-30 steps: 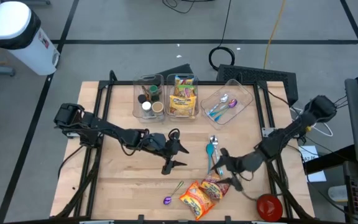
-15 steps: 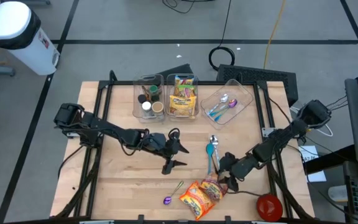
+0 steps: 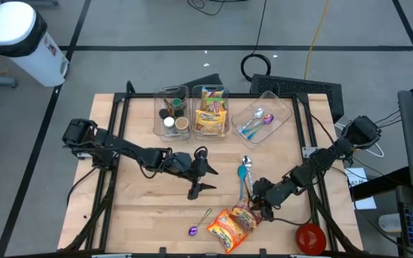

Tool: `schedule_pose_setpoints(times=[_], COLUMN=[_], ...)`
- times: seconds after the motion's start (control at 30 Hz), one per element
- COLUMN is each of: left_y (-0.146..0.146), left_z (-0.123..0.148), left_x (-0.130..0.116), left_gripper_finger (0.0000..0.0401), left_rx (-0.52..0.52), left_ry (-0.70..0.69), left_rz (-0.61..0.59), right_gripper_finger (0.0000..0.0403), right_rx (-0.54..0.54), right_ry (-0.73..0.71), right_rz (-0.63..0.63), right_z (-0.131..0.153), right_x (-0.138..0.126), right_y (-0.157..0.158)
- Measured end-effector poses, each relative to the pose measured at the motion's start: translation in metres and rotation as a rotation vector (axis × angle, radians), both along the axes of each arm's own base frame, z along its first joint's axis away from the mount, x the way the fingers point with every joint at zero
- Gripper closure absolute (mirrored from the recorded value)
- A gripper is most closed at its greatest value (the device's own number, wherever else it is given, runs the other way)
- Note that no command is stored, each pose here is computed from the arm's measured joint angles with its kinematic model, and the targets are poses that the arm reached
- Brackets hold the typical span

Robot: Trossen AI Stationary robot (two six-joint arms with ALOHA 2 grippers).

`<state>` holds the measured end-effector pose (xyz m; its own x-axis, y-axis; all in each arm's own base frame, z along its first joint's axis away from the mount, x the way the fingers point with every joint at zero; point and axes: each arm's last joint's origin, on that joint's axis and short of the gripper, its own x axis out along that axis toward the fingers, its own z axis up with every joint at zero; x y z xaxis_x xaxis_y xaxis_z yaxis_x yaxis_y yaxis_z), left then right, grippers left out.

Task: Pick & Place Food Item
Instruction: Put the red noodle pack into the middle transparent bin

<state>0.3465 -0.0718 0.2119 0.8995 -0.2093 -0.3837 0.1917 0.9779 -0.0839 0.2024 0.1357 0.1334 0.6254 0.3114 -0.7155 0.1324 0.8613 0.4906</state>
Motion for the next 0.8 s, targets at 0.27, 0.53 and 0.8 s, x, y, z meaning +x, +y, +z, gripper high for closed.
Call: schedule_pose_setpoints(times=[0.27, 0.53, 0.8], left_y=[0.0, 0.0, 0.002], left_z=[0.0, 0.0, 0.009], left_x=[0.0, 0.0, 0.004], left_gripper_finger=[0.0135, 0.0135, 0.0135], left_rx=[0.0, -0.001, -0.004], left_ry=[0.0, -0.003, -0.097], left_rz=[0.0, 0.0, 0.05], right_gripper_finger=[0.0394, 0.0399, 0.0399], right_rx=[0.001, 0.025, -0.193], right_ry=[-0.008, -0.145, -0.433], right_rz=[0.005, 0.033, 0.015], right_z=[0.002, 0.033, 0.071], right_x=[-0.001, -0.007, -0.016], right_y=[0.0, -0.005, -0.019])
